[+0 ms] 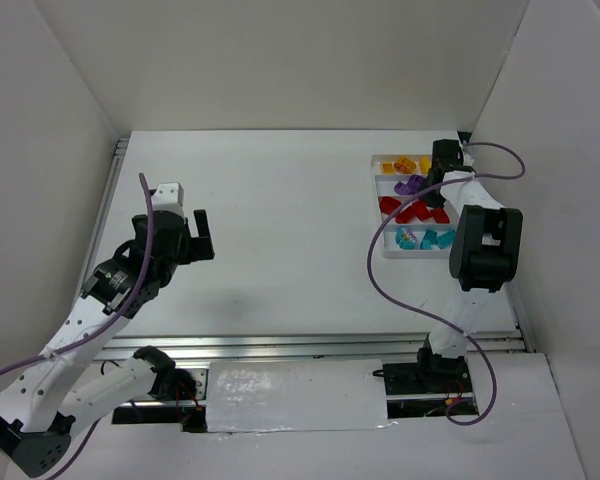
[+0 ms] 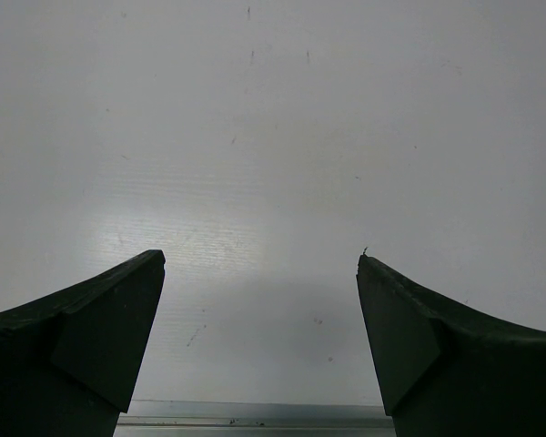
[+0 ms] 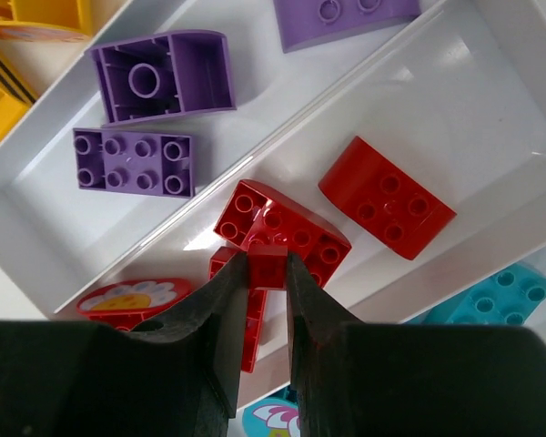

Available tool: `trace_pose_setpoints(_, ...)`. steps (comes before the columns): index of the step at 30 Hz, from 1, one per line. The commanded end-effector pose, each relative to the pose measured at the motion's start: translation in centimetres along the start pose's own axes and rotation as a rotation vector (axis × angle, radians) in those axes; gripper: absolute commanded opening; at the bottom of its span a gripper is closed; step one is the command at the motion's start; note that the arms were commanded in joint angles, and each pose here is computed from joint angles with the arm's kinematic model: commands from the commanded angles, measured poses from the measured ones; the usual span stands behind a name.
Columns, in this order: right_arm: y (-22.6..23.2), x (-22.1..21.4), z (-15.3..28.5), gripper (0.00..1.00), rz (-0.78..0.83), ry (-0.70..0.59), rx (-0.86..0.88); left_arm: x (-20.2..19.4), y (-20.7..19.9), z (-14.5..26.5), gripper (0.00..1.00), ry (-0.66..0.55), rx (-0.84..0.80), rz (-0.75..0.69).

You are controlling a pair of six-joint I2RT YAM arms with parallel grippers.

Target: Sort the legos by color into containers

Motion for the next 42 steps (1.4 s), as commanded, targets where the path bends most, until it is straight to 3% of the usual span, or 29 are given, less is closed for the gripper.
trace_pose_setpoints(1, -0.5, 1.5, 0.0, 0.26, -0.023, -0.029, -0.030, 1.0, -0.6, 0.0, 1.00, -0.031, -0.026, 0.008)
trace_pose_setpoints(7, -0.5, 1.0, -0.1, 0.37, -0.031, -0.017, -0.027, 0.9, -0.6, -0.1, 1.00, -0.027, -0.025, 0.007)
trace_pose_setpoints(12, -0.4, 1.2, 0.7, 0.62, -0.038, -0.030, -0.013, 0.9, -0.6, -0.1, 1.00, -0.026, -0.027, 0.009)
trace_pose_setpoints(19, 0.3, 2.4, 3.9, 0.63, -0.046, -0.085, 0.035, 1.1, -0.5, -0.3, 1.00, -0.029, -0.022, 0.015)
trace_pose_setpoints(24, 1.8, 3.3, 11.7, 0.63, -0.001, -0.201, 0.125, 1.6, 0.0, -0.5, 0.99, -0.039, -0.002, 0.046)
trace_pose_setpoints(26, 2.3, 3.7, 16.7, 0.70, 0.019, -0.294, 0.165, 2.1, 0.3, -0.4, 0.99, -0.051, 0.010, 0.062)
trace_pose_setpoints(28, 3.0, 1.8, 19.6, 0.99, 0.072, -0.329, 0.173, 2.9, 0.7, -0.4, 1.00, -0.069, 0.034, 0.090)
trace_pose_setpoints(29, 3.3, 1.6, 23.4, 1.00, 0.079, -0.402, 0.225, 3.4, 1.0, -0.3, 0.99, -0.085, 0.049, 0.105)
trace_pose_setpoints(31, 2.9, 0.1, 25.9, 1.00, 0.090, -0.427, 0.264, 4.6, 1.1, -0.1, 1.00, -0.109, 0.063, 0.132)
trace_pose_setpoints(34, 0.9, -1.1, 33.1, 1.00, 0.054, -0.563, 0.400, 6.1, 2.1, 0.4, 0.99, -0.142, 0.121, 0.169)
trace_pose_setpoints(42, -4.8, -5.2, 43.0, 0.99, 0.040, -0.741, 0.540, 9.9, 4.1, 5.0, 1.00, -0.278, 0.173, 0.259)
Point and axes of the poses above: each gripper's point midway between its finger pads, its own z axis back along the fingers, its own y axis along the line the jaws close on, x = y × z, the point moved 1 cm from there along z, back along the fingers, and after that the axes turned 14 degrees about z, right-handed, at the moved point
